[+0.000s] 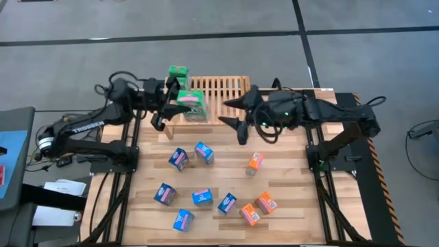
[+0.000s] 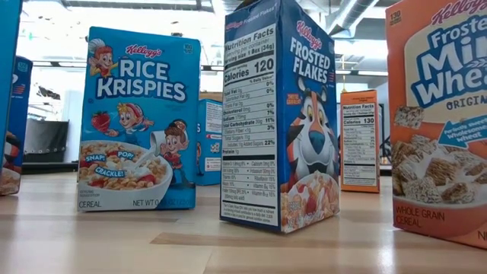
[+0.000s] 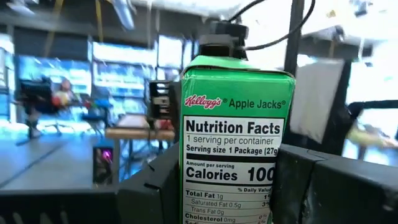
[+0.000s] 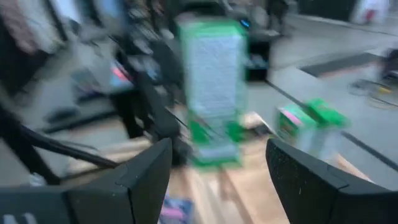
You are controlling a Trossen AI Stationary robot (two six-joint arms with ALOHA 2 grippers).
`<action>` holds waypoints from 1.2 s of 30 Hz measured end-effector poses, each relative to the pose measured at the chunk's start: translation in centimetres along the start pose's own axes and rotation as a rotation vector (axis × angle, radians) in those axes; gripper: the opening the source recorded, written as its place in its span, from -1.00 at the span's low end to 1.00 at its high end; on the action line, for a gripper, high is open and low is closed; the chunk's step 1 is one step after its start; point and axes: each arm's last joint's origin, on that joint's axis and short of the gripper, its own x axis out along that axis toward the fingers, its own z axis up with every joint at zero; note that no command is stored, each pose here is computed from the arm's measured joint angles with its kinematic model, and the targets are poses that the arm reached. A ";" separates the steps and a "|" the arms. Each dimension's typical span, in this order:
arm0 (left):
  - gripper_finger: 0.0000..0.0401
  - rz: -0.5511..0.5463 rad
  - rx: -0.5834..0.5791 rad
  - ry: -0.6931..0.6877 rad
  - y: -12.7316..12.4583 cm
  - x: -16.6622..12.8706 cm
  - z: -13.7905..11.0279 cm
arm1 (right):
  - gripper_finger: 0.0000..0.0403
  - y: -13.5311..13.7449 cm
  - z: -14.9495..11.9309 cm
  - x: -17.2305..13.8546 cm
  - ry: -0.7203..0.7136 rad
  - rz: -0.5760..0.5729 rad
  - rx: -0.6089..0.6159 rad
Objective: Stack cereal on shelf
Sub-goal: Put the green cereal box on the shelf aligned with other green cereal boxes
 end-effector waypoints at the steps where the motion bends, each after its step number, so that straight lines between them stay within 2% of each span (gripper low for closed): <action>1: -0.20 0.002 -0.011 -0.025 -0.1 -0.4 -0.5 | 0.42 -0.1 -0.1 0.3 0.004 0.036 0.002; 4: -0.20 0.000 -0.044 -0.069 -0.2 -0.9 -1.8 | 0.42 -0.5 -0.4 1.8 0.013 0.135 -0.016; 10: -0.20 0.024 -0.047 -0.060 -0.1 -1.0 -2.4 | 0.47 -1.4 -1.8 5.0 0.045 0.168 -0.012; 18: -0.20 0.021 -0.053 -0.067 -0.1 -1.5 -1.9 | 0.89 -2.4 -1.7 5.8 0.031 0.157 -0.004; 21: -0.20 0.005 -0.053 -0.062 -0.2 -1.5 -1.9 | 0.97 -2.7 -1.6 5.8 0.023 0.147 0.006; 29: -0.20 0.023 -0.060 -0.044 -0.1 -1.4 -2.2 | 0.90 -2.8 -0.7 4.9 -0.008 0.172 0.021; 36: -0.20 0.033 -0.057 -0.039 0.0 -1.4 -2.3 | 0.89 -3.6 -2.3 8.3 -0.009 0.186 0.034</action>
